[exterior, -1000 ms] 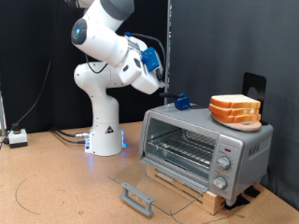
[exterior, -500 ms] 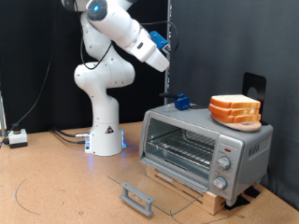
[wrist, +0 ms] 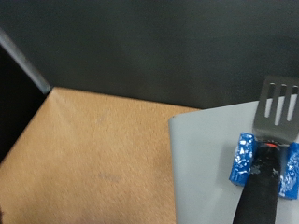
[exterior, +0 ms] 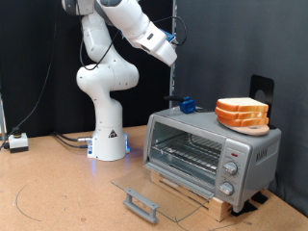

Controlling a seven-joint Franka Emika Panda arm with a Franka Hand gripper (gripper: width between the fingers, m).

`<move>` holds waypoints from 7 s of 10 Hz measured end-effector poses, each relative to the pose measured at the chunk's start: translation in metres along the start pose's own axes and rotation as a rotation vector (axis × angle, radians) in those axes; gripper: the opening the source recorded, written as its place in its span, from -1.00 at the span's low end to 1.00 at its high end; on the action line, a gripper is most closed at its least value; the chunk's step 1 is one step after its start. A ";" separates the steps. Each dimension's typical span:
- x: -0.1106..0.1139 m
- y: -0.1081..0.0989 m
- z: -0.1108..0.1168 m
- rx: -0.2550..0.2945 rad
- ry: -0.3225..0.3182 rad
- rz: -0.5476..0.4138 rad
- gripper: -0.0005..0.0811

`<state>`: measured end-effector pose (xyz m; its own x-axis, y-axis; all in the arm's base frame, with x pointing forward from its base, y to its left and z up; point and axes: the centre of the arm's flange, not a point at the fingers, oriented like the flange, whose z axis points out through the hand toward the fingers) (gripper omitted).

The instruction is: Make a piece of toast with the oven

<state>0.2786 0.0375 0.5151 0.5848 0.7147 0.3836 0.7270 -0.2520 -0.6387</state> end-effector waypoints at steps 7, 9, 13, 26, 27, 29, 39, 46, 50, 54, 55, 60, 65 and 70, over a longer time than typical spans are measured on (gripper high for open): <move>0.000 -0.029 0.034 -0.400 0.064 0.046 0.99; 0.002 -0.024 0.035 -0.420 0.085 0.050 0.99; 0.009 -0.021 0.043 -0.369 0.093 0.106 0.99; 0.029 0.024 0.139 -0.522 0.008 0.177 0.99; 0.028 0.027 0.146 -0.529 -0.011 0.172 0.99; 0.029 0.032 0.159 -0.553 -0.036 0.162 0.99; 0.038 0.041 0.196 -0.565 -0.039 0.161 0.99; 0.039 0.040 0.196 -0.565 -0.026 0.162 0.15; 0.037 0.044 0.187 -0.586 -0.012 0.178 0.17; 0.033 0.051 0.174 -0.613 -0.008 0.200 0.17; 0.032 0.052 0.173 -0.618 -0.013 0.202 0.17; 0.030 0.054 0.172 -0.614 -0.027 0.210 0.17; 0.029 0.054 0.173 -0.604 -0.032 0.220 0.73; 0.028 0.052 0.173 -0.569 -0.037 0.238 0.99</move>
<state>0.2711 0.1574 0.3774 0.7493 0.6156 0.2440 0.6619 -0.7087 -0.2442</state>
